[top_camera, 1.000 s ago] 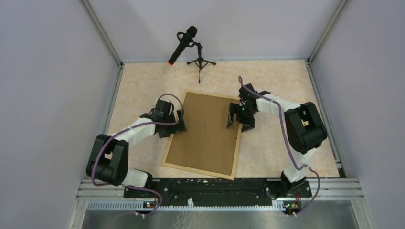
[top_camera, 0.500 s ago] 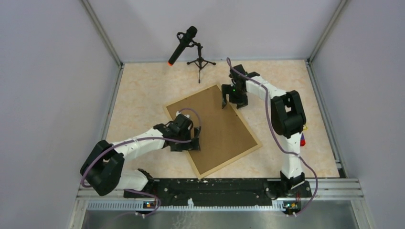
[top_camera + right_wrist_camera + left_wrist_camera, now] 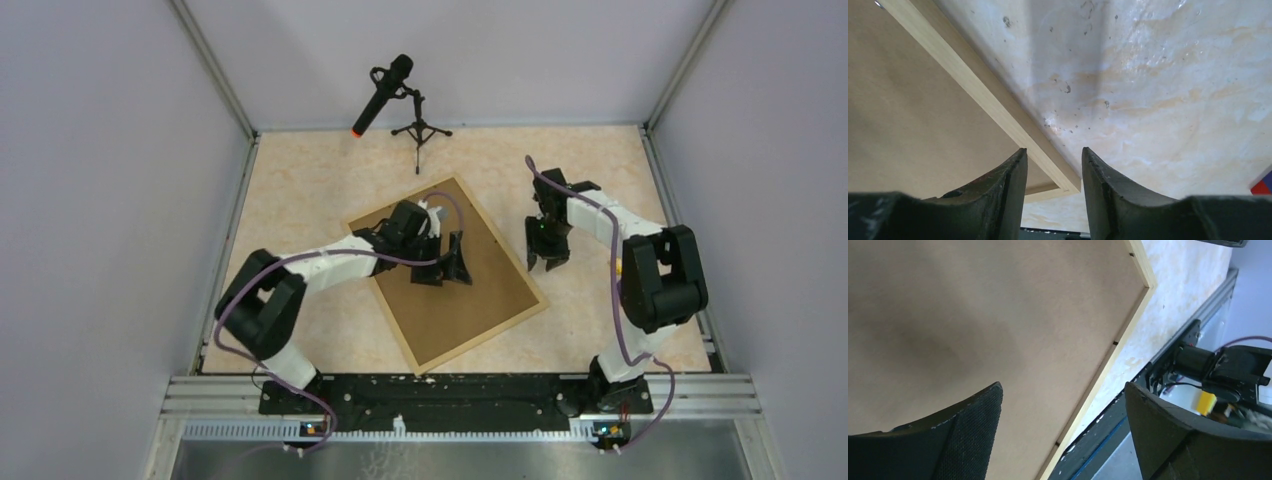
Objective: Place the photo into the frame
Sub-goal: Adjust the photo frame at the center of the board, then install the photo frame at the center of the board.
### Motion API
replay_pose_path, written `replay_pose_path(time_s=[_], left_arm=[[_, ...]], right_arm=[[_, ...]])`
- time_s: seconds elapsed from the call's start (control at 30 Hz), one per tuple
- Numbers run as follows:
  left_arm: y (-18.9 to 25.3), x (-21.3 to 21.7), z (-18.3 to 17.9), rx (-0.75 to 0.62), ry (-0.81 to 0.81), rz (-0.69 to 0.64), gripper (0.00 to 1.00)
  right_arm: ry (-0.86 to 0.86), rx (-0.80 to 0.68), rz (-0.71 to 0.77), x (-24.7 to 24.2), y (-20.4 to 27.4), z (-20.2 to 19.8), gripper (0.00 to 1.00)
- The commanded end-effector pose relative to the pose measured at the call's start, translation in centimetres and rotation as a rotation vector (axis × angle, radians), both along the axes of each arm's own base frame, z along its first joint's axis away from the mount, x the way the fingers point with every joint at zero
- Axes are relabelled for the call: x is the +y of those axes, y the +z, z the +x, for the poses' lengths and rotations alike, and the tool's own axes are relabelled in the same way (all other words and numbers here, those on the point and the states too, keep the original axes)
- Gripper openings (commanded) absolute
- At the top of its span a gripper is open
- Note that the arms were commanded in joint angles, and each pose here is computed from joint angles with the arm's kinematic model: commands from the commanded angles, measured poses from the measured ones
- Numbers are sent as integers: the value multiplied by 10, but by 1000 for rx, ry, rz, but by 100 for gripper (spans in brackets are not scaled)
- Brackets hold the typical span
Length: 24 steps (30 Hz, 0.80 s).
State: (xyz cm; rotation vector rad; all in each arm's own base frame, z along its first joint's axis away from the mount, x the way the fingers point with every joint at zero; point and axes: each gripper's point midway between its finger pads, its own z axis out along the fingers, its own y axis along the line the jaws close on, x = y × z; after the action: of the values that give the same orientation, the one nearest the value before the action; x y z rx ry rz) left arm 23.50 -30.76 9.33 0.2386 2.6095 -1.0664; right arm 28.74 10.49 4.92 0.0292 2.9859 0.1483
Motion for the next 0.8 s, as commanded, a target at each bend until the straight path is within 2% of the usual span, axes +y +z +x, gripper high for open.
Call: replay_pose_path(time_s=[0.0,0.07,0.33,0.63,0.77], left_arm=[[3,-38,-5,75,-151,-135,94],[-10,-37,-3,105,-129,-116,94],[-48,-7,-1,208,2,-76,94],[-59,10,2,228,50,-61,94],[-60,10,2,230,51,-61,94]], right_arm=[[30,-54,-58,-7,8,-2,41],[48,-31,-64,-5,3,-7,36],[99,4,-78,5,-10,-18,35],[111,55,-109,3,-27,-36,34],[98,33,-125,-1,-23,-34,34]])
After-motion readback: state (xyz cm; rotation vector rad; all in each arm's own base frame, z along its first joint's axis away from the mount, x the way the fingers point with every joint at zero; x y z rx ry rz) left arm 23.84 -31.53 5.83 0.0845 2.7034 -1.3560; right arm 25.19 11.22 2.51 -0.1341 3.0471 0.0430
